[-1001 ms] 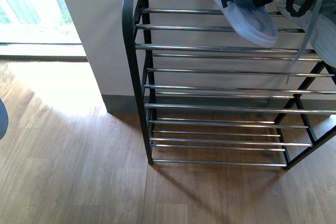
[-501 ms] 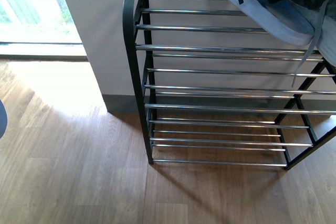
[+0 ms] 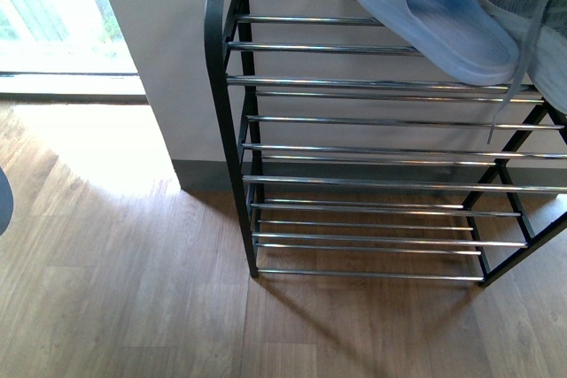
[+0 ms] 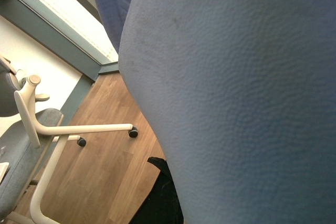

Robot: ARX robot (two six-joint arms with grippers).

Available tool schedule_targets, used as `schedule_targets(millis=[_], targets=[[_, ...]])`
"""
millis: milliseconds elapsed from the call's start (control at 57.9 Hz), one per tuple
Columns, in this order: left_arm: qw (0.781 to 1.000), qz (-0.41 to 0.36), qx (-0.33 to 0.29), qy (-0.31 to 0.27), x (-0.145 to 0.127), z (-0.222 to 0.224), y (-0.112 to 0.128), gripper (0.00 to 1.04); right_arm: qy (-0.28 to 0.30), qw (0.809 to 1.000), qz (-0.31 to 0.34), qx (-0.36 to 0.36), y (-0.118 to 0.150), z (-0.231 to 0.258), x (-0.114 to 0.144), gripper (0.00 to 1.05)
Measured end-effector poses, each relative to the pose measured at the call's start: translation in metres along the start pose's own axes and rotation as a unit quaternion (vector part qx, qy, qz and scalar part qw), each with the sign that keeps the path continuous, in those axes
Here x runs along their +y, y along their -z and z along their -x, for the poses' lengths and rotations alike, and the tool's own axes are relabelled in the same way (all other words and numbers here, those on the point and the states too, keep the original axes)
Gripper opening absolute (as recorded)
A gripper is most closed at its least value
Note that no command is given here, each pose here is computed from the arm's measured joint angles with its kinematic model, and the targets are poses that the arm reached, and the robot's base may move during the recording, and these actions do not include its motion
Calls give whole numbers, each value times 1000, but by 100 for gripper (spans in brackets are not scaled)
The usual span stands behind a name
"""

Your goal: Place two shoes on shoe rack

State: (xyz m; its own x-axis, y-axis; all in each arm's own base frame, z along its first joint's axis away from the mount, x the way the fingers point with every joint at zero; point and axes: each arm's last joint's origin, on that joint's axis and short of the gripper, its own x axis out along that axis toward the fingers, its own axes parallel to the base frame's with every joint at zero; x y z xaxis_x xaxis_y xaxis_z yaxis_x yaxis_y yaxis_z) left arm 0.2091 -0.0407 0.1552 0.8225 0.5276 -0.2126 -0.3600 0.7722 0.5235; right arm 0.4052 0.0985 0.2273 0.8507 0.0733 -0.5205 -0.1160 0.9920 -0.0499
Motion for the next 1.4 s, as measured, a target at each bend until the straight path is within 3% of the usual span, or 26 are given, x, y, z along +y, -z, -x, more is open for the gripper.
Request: schedule_targets(millis=[121, 155, 207, 293, 466, 570, 759, 1398], targets=[[1000, 0, 0, 0, 0, 0, 0, 2, 1, 1000, -13, -2, -1, 1, -1, 97], [1000, 0, 0, 0, 0, 0, 0, 2, 10, 1000, -12, -10, 2, -1, -1, 95], [1000, 0, 0, 0, 0, 0, 0, 2, 38, 996, -17, -83, 11, -3, -4, 87], [1000, 0, 0, 0, 0, 0, 0, 2, 39, 984, -30, -171, 31, 7, -10, 75], [1000, 0, 0, 0, 0, 0, 0, 2, 45, 960, -44, -271, 61, 53, -32, 49], [1000, 0, 0, 0, 0, 0, 0, 2, 50, 957, -45, -281, 83, 81, -44, 28], [1000, 0, 0, 0, 0, 0, 0, 2, 43, 964, -40, -261, 116, 102, -49, 1], [1000, 0, 0, 0, 0, 0, 0, 2, 50, 962, -42, -267, 176, 161, -69, 1]])
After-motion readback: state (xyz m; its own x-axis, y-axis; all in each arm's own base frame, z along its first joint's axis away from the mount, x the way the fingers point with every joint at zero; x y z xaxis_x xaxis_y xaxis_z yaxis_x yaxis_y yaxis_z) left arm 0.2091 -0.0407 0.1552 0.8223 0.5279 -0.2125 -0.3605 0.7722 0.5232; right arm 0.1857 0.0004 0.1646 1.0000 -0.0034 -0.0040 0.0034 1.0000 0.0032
